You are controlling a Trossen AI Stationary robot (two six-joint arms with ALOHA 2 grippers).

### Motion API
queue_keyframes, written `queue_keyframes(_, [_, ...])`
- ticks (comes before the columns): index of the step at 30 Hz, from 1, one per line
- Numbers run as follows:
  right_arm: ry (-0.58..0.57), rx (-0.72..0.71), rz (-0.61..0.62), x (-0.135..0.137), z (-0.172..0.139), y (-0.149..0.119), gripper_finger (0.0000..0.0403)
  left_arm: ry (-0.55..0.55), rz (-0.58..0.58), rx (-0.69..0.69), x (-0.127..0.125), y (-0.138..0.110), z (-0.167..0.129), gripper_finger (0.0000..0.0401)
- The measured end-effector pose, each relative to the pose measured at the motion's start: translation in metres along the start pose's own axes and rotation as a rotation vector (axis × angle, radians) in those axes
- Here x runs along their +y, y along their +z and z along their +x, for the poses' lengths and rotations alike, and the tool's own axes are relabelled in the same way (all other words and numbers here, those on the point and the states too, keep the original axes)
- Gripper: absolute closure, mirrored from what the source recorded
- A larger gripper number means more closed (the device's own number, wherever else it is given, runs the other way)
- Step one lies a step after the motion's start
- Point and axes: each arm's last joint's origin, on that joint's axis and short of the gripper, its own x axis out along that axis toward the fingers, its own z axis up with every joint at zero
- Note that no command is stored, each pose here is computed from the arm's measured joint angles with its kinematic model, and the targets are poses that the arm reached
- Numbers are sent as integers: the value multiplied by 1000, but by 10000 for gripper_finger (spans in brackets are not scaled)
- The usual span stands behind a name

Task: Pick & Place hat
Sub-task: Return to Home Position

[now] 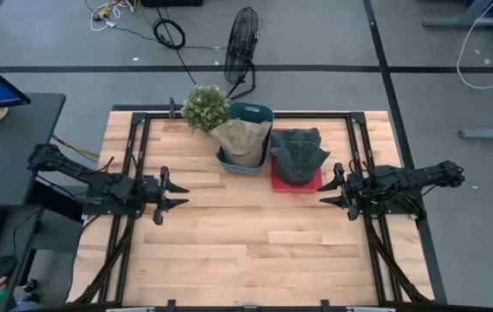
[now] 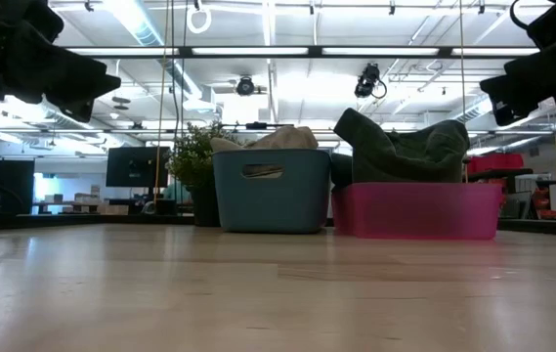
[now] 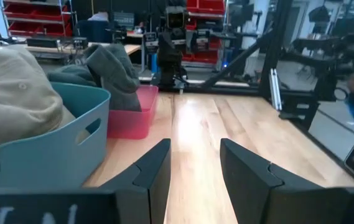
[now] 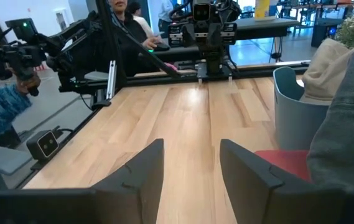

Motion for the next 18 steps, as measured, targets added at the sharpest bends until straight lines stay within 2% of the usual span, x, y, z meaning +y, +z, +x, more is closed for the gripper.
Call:
queue_keyframes(3, [0, -1, 8, 0, 0, 0, 243, -2, -20, -10, 0, 1, 0, 259])
queue_keyframes(8, [-2, -6, -5, 0, 0, 1, 243, -1, 20, -6, 0, 1, 0, 259])
queue_keyframes(18, [1, -18, -89, 0, 1, 1, 243, 6, 41, 43, 1, -5, 0, 259])
